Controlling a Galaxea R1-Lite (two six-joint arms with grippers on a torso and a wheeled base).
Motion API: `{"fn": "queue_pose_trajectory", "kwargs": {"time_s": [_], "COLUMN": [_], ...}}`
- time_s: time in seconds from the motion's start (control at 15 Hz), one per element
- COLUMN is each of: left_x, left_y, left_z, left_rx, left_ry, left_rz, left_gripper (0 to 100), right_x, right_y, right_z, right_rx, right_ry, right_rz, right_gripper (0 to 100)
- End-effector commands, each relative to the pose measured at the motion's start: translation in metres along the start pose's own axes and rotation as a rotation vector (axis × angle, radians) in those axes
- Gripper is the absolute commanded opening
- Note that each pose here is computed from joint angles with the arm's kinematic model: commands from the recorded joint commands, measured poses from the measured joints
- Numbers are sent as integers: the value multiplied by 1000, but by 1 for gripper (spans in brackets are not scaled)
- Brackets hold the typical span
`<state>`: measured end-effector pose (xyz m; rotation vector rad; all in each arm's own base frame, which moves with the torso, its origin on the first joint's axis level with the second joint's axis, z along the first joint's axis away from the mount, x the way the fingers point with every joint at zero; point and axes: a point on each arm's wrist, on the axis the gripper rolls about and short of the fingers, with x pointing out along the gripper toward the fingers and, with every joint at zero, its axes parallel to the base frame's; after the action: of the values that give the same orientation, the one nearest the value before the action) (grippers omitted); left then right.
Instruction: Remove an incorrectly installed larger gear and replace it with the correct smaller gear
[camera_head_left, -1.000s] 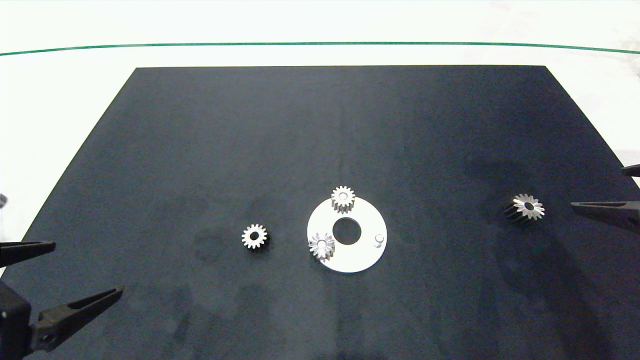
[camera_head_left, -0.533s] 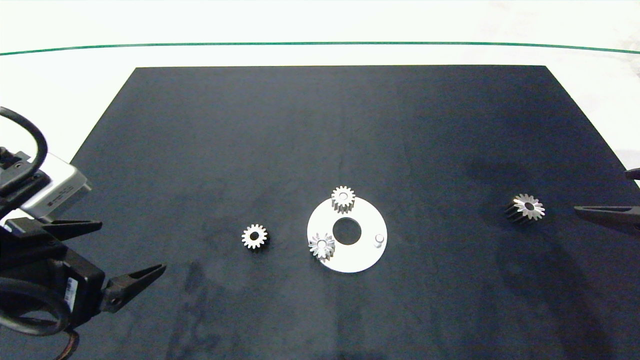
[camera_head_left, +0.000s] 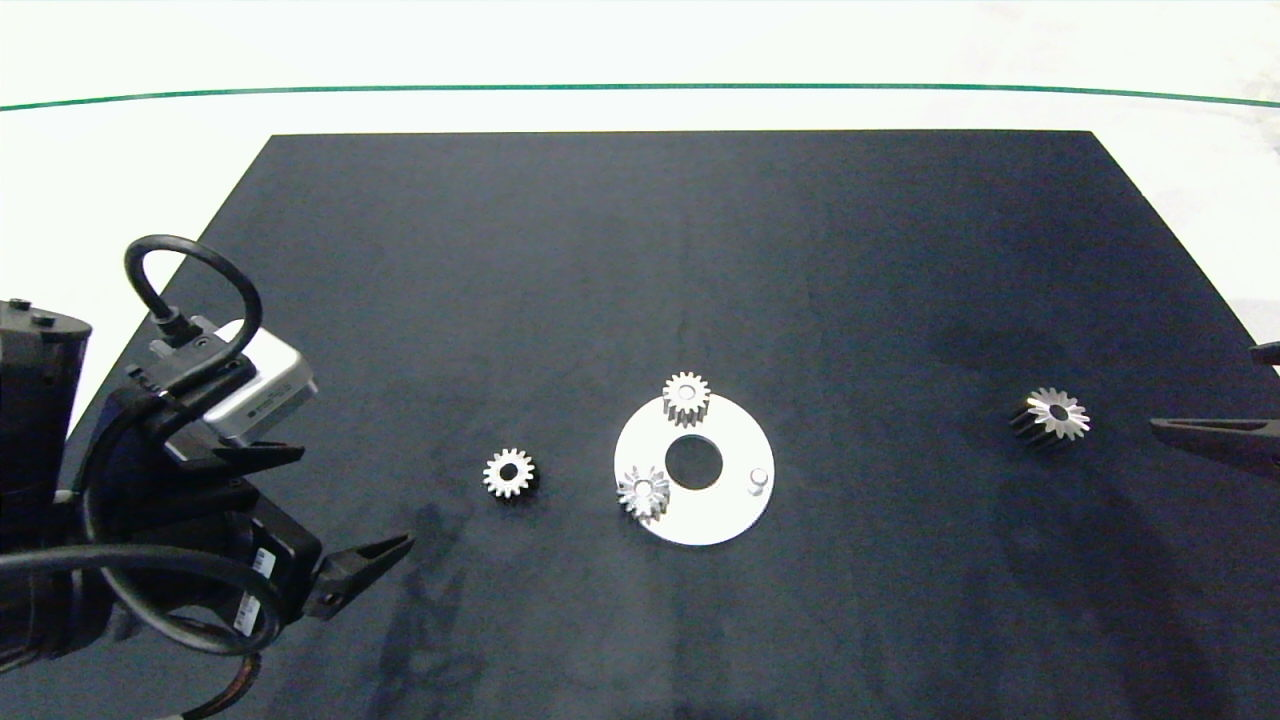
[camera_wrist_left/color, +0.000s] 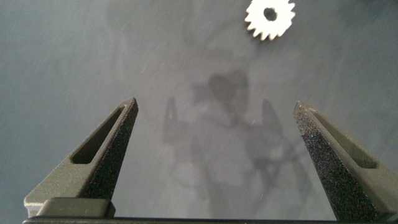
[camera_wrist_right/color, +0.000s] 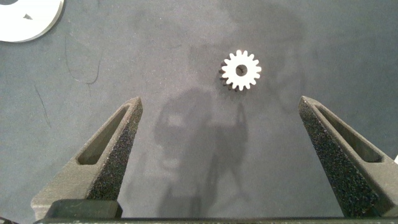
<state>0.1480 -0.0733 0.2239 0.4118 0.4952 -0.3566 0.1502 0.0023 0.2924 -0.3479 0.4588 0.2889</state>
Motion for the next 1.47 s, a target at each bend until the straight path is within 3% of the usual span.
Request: {"fn": "queue_pose_trajectory", "kwargs": {"time_s": [0.07, 0.27, 0.53, 0.93, 1.47], "left_x": [25, 42, 55, 73, 99], "left_y": [-17, -30, -38, -51, -59], "left_z": [8, 14, 14, 21, 24], "left_rx": [45, 73, 90, 95, 99], "left_ry": [9, -5, 22, -29, -18], "left_rz": [-51, -67, -82, -101, -69], "left_gripper": [100, 100, 100, 100, 100], "right_x": [1, 3, 4, 4, 4], "right_y": [0, 0, 0, 0, -2], "right_z": [-1, -2, -3, -4, -5], "right_rx": [1, 3, 6, 8, 17], "right_ry": [6, 12, 13, 14, 15], "right_rz": [3, 8, 17, 16, 17], "right_gripper": [100, 100, 100, 100, 100]}}
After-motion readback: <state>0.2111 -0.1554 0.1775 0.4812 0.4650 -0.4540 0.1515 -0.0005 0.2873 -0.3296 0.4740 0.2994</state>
